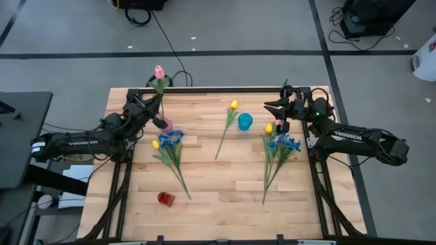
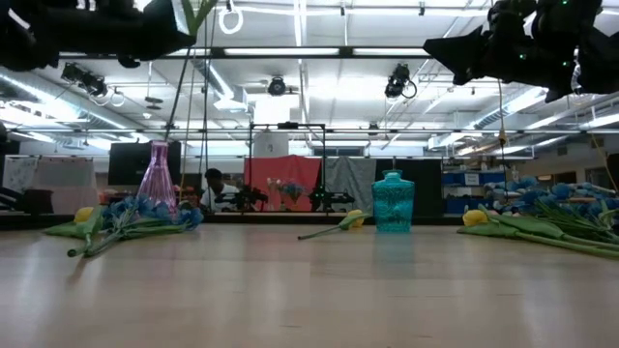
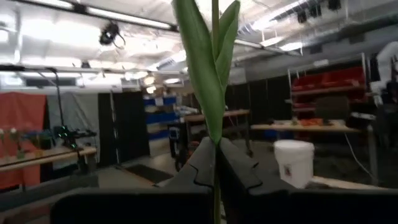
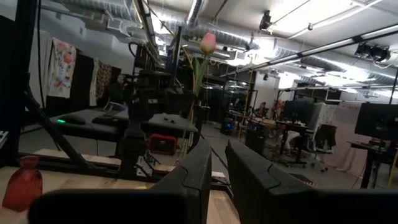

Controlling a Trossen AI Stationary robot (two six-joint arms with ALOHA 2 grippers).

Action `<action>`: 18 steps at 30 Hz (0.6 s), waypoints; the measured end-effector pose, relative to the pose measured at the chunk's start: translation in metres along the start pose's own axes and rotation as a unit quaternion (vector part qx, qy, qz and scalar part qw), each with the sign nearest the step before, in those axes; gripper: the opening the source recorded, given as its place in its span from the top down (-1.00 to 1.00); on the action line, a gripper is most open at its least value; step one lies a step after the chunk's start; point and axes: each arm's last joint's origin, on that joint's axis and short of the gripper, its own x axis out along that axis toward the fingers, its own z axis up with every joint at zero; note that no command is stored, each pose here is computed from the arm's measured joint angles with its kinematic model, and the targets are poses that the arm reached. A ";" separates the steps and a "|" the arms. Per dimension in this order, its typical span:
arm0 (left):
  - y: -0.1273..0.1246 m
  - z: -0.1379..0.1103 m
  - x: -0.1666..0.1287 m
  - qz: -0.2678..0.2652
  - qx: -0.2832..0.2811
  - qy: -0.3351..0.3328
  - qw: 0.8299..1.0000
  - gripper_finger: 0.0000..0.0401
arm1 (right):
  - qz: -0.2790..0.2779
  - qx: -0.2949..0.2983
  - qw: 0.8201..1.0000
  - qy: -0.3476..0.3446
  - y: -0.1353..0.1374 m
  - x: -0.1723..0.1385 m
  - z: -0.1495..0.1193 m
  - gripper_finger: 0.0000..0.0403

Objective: Sort flowers into vase by color
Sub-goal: Put the top left pink tulip into the violet vase

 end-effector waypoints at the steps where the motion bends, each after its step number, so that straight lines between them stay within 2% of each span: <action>1: 0.002 -0.002 0.000 0.004 -0.003 -0.010 1.000 0.94 | 0.000 0.000 1.000 0.000 0.000 0.000 0.000 0.68; 6: 0.006 -0.008 -0.003 0.013 -0.008 -0.025 1.000 0.94 | -0.001 0.000 1.000 0.000 0.000 0.000 0.000 0.68; 11: 0.007 -0.002 -0.004 0.001 -0.014 -0.056 0.998 0.94 | 0.000 0.002 1.000 0.004 0.000 0.000 -0.001 0.68; 18: 0.008 0.000 -0.006 0.002 -0.015 -0.058 0.998 0.94 | 0.000 0.009 1.000 0.009 -0.001 0.001 -0.004 0.68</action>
